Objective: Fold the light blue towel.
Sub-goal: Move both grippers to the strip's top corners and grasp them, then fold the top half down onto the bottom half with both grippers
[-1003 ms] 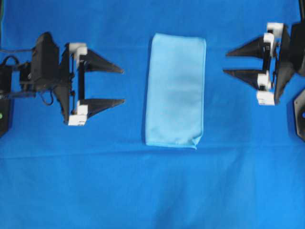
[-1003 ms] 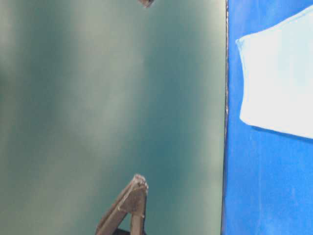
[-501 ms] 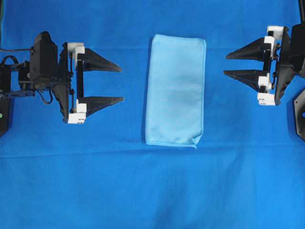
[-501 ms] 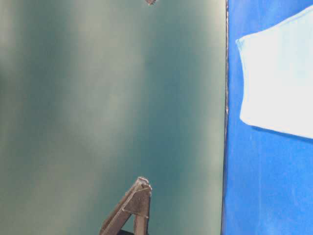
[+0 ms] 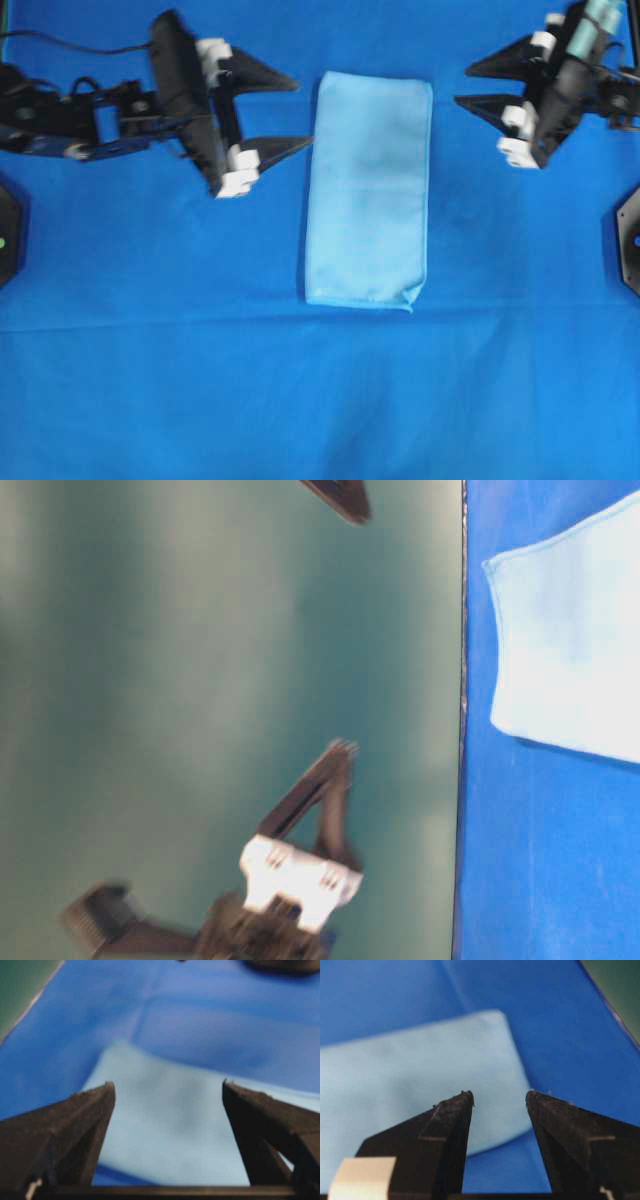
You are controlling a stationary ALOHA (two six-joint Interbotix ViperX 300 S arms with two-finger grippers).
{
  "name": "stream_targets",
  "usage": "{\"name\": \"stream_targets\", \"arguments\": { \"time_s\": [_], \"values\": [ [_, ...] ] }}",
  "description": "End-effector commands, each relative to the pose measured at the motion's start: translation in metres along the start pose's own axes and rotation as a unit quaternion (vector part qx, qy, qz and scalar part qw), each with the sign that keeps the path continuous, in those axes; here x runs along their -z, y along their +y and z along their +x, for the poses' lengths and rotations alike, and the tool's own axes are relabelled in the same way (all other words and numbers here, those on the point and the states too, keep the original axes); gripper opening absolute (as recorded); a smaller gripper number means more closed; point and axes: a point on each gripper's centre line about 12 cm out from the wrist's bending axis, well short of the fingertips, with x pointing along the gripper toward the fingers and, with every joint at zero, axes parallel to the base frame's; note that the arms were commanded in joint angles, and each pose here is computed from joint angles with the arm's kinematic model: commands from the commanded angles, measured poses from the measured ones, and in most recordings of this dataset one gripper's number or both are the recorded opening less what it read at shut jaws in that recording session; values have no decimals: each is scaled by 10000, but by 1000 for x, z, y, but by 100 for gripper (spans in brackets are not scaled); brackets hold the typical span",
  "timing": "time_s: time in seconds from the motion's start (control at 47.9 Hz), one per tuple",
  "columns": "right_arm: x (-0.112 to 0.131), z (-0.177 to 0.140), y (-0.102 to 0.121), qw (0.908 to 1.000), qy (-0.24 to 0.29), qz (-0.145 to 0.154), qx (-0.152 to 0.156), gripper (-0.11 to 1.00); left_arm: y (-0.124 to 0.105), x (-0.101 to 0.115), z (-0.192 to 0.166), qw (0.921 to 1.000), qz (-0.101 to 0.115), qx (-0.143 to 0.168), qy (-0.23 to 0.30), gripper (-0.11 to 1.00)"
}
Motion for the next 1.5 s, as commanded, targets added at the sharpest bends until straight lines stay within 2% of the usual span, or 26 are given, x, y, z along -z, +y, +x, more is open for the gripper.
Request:
{"name": "stream_targets", "arguments": {
  "time_s": [0.0, 0.397, 0.522, 0.71, 0.773, 0.877, 0.94, 1.044, 1.086, 1.337, 1.483],
  "values": [
    [0, 18, -11, 9998, 163, 24, 95, 54, 15, -2, 19, 9998, -52, -179, 12, 82],
    [41, 90, -33, 9944, 1024, 251, 74, 54, 53, 51, 75, 9958, -223, -559, 694, 82],
    [49, 104, -38, 9928, 1156, 300, 79, 54, 63, 64, 84, 9940, -271, -652, 833, 82],
    [48, 116, -41, 9926, 1172, 300, 92, 54, 71, 82, 94, 9909, -368, -727, 1074, 79],
    [48, 116, -42, 9925, 1179, 308, 96, 53, 70, 87, 96, 9894, -375, -710, 1211, 74],
    [48, 116, -40, 9926, 1180, 278, 74, 48, 67, 91, 95, 9883, -310, -666, 1336, 51],
    [48, 116, -38, 9927, 1183, 235, 46, 35, 66, 93, 94, 9881, -302, -654, 1359, 34],
    [48, 116, -36, 9927, 1191, 197, 13, 6, 66, 93, 94, 9881, -257, -645, 1369, 11],
    [48, 116, -36, 9927, 1191, 204, 14, 1, 66, 93, 94, 9883, -227, -641, 1363, 4],
    [48, 116, -34, 9926, 1190, 229, 1, 1, 63, 90, 95, 9892, -163, -601, 1327, 2],
    [41, 114, -35, 9936, 1111, 221, 32, 1, 61, 77, 92, 9912, -149, -585, 1182, 2]
  ]
}}
